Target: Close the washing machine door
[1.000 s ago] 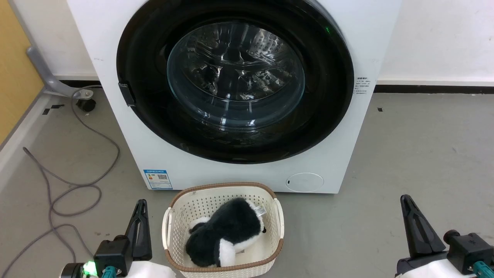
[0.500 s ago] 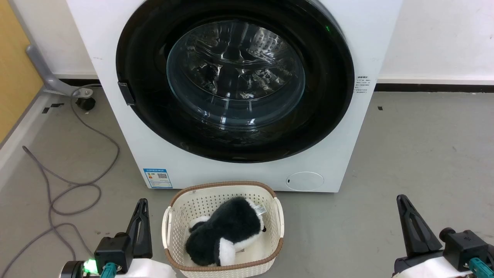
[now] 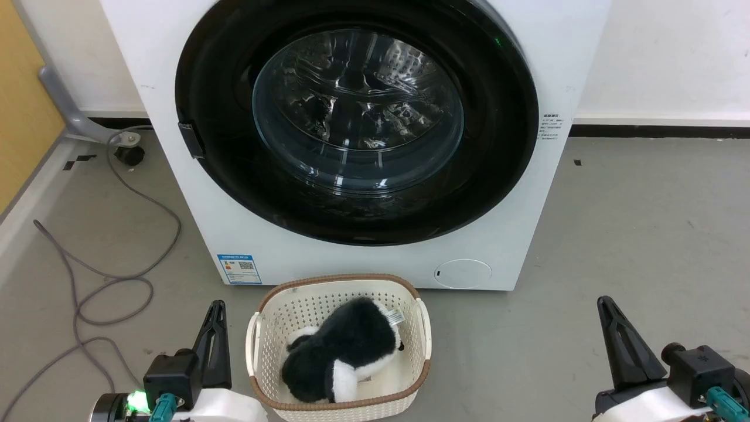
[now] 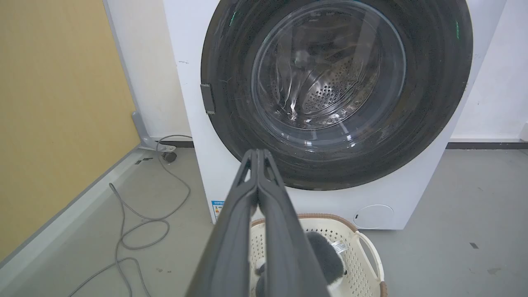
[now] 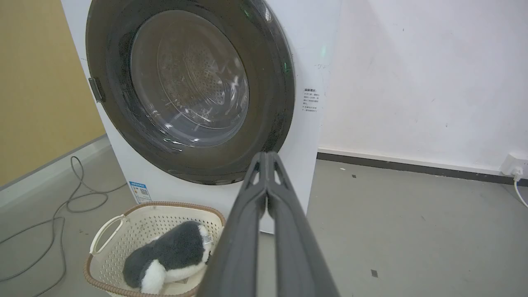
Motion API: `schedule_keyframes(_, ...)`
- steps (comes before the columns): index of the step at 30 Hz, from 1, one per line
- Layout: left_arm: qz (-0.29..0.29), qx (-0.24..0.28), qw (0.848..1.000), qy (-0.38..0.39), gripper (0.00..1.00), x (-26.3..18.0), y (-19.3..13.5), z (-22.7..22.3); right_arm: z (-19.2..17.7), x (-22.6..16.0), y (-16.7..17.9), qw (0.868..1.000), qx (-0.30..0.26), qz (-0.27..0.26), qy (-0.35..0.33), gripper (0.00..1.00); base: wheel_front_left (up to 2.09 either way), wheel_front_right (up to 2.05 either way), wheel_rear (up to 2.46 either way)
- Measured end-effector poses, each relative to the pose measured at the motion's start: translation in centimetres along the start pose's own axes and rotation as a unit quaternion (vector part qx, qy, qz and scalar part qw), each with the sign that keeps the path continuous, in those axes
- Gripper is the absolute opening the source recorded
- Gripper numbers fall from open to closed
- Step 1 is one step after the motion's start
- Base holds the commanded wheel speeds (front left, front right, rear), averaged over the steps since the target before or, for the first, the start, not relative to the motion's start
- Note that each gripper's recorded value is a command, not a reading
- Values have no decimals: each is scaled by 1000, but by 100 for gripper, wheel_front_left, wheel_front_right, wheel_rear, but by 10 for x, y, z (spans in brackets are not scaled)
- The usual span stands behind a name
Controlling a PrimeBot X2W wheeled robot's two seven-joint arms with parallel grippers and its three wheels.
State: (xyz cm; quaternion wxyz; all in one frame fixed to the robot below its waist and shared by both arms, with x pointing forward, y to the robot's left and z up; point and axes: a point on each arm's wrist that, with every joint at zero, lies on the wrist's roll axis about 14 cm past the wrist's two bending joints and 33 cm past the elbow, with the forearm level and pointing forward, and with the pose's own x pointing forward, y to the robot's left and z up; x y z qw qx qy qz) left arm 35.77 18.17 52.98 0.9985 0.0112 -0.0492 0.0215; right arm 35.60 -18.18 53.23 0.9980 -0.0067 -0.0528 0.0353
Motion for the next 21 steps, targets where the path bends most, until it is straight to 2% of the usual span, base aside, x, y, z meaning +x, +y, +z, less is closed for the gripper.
schedule_keyframes(21, -8, 3, 1000, 16, 0, 3, -2, -3, -5, 2, 5, 1000, -3, 8, 20, 0, 0, 0, 0)
